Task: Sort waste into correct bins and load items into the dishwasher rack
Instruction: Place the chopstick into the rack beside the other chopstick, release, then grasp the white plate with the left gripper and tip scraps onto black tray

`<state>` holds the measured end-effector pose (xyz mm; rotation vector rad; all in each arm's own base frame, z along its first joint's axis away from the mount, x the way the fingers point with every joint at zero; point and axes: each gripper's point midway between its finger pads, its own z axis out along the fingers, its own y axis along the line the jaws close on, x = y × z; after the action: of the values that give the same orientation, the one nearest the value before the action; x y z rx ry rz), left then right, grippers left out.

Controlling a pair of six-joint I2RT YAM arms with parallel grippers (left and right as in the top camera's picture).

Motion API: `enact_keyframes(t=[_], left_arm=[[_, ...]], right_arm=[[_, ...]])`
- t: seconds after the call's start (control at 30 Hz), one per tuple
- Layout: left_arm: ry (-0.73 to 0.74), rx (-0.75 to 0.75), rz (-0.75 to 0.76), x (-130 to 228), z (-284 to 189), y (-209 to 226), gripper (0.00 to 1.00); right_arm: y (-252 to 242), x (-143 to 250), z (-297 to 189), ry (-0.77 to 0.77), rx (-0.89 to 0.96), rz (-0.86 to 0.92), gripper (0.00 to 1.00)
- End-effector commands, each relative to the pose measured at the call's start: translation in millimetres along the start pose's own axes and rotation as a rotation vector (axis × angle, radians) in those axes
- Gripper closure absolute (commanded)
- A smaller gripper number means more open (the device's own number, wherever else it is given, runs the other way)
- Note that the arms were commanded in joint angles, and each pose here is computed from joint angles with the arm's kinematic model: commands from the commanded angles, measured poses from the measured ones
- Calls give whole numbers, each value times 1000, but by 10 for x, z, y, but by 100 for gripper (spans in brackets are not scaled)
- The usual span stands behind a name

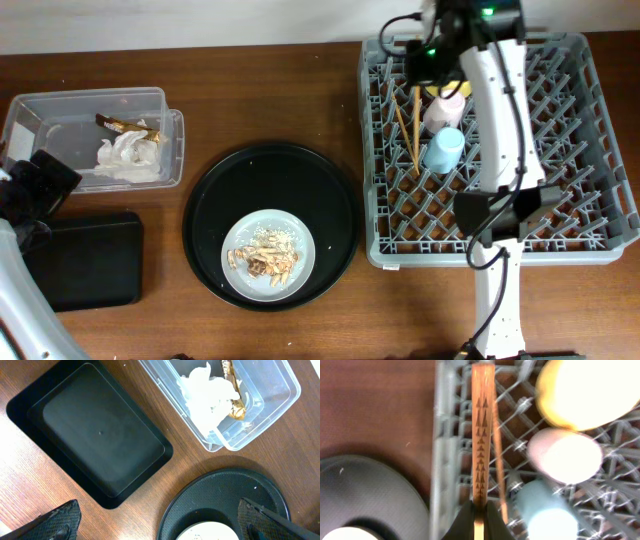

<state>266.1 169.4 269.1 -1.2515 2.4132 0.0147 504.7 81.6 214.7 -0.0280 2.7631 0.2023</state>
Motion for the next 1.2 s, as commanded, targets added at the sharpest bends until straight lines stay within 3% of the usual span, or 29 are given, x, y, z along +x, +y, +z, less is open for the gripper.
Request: enact_keyframes(t=[0.0, 0.2, 0.3, 0.33, 0.37, 0.47, 0.57, 0.77, 0.8, 0.9, 0.93, 1.03, 1.17], left_arm=[[-4, -3, -5, -11, -9, 13, 1], [-4, -3, -5, -10, -8, 13, 1], [-4, -3, -5, -11, -9, 13, 1], [-4, -3, -5, -10, -8, 13, 1], [-4, -4, -5, -10, -8, 14, 1], [-4, -3, -5, -10, -8, 13, 1], [-4, -3, -5, -11, -8, 13, 1], [-4, -3, -5, -10, -8, 13, 1], [-4, -3, -5, -11, -9, 13, 1], [-4, -3, -5, -11, -9, 13, 1], [-4, -3, -5, -10, -8, 13, 0], [-4, -3, -5, -10, -8, 13, 1], [-4, -3, -5, -10, -8, 13, 1]], right_arm=[[-216, -41, 188, 14, 13, 15, 96], [-126, 19, 578, 60, 9, -6, 95], [-107, 35, 598, 67, 8, -8, 66], [-109, 53, 591, 73, 9, -6, 44], [-113, 78, 571, 83, 11, -5, 35], [-108, 126, 417, 93, 13, -3, 33], [-70, 128, -50, 47, 13, 12, 33], [56, 67, -1050, -156, -23, 52, 41], [90, 94, -1394, -225, -36, 55, 41], [134, 258, -2069, -351, -53, 38, 18], [128, 396, -2320, -387, -49, 28, 2], [-20, 972, -2676, -379, 23, 26, 2], [-585, 1687, -2720, -329, 246, 239, 2]])
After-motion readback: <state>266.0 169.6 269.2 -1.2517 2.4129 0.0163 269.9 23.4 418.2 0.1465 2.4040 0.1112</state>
